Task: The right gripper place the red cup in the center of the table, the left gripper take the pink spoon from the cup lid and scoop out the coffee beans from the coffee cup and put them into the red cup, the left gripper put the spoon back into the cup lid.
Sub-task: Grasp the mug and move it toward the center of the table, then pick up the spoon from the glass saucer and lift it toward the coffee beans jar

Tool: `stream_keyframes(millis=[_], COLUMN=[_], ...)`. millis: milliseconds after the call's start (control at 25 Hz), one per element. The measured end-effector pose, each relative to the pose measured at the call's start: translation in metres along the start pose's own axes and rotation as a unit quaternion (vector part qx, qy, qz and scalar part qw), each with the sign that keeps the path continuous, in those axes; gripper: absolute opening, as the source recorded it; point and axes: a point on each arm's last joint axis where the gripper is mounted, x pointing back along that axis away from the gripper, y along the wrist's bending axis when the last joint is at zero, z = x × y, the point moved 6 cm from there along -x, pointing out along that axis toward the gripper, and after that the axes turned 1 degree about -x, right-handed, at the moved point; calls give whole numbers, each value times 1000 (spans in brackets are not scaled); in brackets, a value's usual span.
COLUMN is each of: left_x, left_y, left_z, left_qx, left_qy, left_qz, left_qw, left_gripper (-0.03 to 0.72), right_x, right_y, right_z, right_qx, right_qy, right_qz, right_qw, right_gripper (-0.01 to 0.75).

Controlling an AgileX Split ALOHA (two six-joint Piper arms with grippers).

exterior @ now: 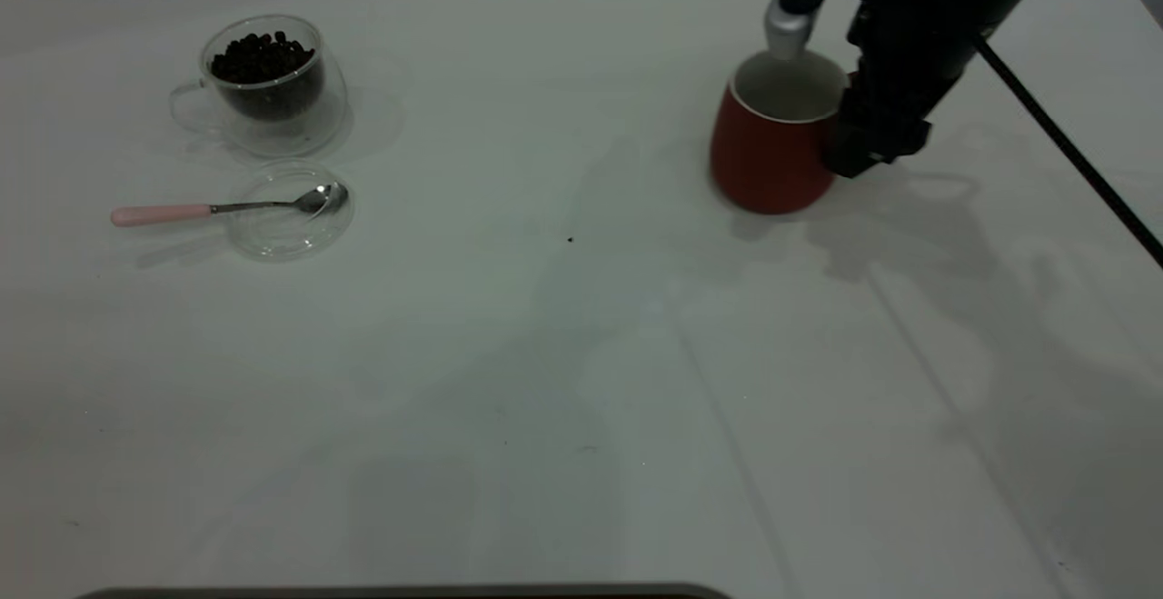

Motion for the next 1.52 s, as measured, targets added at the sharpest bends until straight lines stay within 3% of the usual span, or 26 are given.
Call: stream_keyframes(millis=[800,920,1040,1280,1400,1520], left_x=[0,0,0,0,0,0], left_y=[0,0,0,0,0,0], left_z=[0,0,0,0,0,0], left_qx=[0,0,0,0,0,-1], left_qy=[0,0,0,0,0,0], left_qz=[0,0,0,0,0,0], left_qw=[1000,1000,1000,1000,1000,1000], left_gripper=[546,546,546,546,546,546], right_x=[3,6,29,151,203,240], right_y=[98,99,98,67,58,56], right_z=[-130,-133,-140,-144,-117,-85], right_qx=[-10,-12,-15,-49,-112,-167], right_qy=[-127,-131,-137,-169,-129,-53], right_qz=[33,32,4,-67,-105,-110], right_qw=[991,991,991,982,980,978], right_gripper=[591,591,591,591,591,591])
